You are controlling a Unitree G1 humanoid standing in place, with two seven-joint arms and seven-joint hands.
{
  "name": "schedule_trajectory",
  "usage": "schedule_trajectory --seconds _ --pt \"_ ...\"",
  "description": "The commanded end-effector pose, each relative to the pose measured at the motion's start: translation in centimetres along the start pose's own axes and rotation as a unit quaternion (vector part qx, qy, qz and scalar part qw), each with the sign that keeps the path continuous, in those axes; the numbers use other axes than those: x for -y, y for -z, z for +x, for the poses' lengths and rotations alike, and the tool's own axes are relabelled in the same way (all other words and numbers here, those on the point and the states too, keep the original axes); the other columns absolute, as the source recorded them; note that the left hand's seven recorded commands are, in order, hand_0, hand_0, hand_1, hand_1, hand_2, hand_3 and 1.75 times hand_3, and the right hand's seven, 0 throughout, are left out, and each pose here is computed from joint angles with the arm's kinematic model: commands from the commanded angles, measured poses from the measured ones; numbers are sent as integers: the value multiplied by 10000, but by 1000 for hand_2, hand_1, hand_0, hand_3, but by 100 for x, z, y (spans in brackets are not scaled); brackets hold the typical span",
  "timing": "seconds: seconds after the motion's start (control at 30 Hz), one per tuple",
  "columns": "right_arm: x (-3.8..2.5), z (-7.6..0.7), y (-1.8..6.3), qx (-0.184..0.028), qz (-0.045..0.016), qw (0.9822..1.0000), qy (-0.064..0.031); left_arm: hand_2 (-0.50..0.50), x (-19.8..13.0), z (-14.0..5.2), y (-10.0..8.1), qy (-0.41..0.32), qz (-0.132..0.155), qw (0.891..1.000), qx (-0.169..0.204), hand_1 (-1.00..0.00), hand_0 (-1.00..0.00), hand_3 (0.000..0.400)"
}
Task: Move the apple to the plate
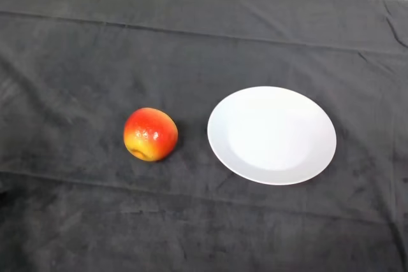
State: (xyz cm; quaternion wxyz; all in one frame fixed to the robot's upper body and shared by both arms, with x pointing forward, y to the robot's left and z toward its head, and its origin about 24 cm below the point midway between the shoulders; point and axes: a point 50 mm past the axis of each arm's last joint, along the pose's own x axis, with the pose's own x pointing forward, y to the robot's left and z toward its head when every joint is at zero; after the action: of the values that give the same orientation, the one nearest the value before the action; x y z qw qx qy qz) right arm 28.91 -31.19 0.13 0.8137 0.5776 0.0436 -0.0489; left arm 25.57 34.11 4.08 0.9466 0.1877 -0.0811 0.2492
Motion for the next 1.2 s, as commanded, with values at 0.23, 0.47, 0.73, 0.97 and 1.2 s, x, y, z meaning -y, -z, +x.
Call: schedule_trajectory --seconds 0.23,0.47,0.73,0.97,1.2 --pt "-28 -9 -96 96 -42 9999 -58 0 157 17 -145 315 145 9990 285 0 0 0" --pt "-28 -9 -95 95 -50 9999 -55 0 278 4 -220 542 206 9976 388 0 0 0" --pt "-28 -9 -94 95 -59 9999 -51 0 434 -22 -278 787 258 9957 427 0 0 0" --pt "-28 -9 -93 95 -66 9999 -48 0 596 -42 -326 1035 299 9932 432 0 0 0" --pt "-28 -9 -92 95 -71 9999 -45 0 774 -63 -389 1291 325 9900 462 0 0 0"
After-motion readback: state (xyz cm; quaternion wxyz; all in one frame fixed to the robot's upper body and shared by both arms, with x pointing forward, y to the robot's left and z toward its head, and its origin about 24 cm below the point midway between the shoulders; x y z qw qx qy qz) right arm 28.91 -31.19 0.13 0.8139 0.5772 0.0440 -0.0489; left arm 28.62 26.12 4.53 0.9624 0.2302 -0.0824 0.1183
